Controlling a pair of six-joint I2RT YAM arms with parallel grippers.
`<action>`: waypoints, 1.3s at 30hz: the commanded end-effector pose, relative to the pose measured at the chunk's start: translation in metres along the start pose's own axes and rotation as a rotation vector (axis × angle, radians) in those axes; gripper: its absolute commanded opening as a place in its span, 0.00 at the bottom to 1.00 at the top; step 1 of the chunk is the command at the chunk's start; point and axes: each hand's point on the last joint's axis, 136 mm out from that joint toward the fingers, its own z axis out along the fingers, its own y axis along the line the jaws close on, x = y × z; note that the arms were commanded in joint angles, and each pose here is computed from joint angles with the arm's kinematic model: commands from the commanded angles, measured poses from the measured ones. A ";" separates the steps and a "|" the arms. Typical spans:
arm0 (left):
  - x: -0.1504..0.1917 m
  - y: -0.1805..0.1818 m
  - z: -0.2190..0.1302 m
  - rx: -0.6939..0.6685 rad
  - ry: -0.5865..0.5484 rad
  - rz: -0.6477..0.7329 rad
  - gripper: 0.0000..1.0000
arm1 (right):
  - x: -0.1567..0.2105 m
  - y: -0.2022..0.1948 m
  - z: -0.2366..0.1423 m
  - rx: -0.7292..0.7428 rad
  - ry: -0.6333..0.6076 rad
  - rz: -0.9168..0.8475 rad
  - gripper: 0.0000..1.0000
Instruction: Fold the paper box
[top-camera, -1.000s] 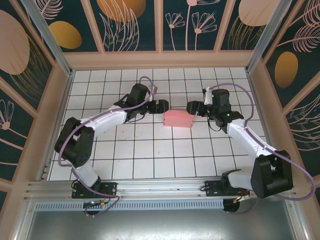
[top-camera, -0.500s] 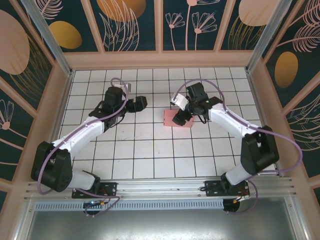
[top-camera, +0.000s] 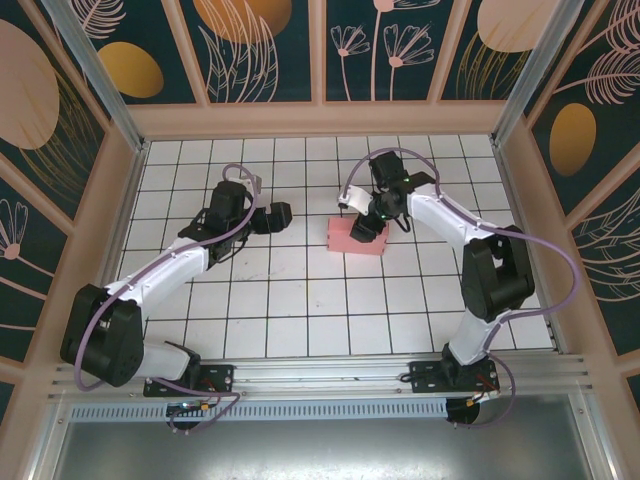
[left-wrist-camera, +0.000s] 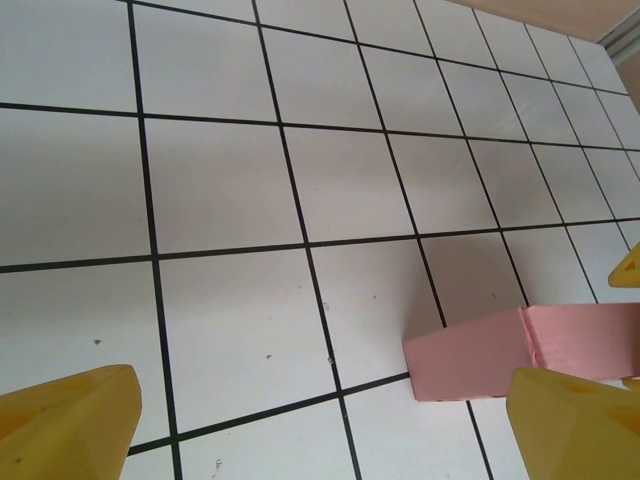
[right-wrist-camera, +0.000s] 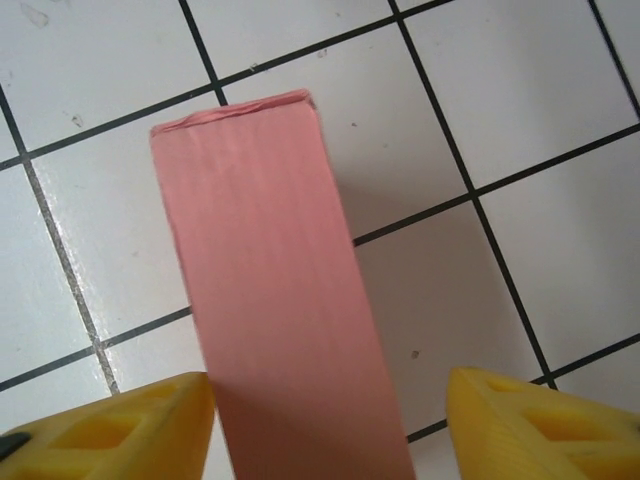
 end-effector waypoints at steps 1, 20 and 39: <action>-0.002 0.005 0.002 -0.020 -0.001 0.018 0.94 | 0.004 0.009 0.002 -0.066 0.031 -0.003 0.57; 0.001 0.026 0.007 -0.071 -0.003 -0.029 0.94 | -0.021 -0.029 -0.019 0.326 0.044 -0.073 0.42; 0.010 0.059 0.010 -0.084 0.005 -0.128 0.96 | -0.061 -0.023 0.030 0.835 0.025 -0.338 0.47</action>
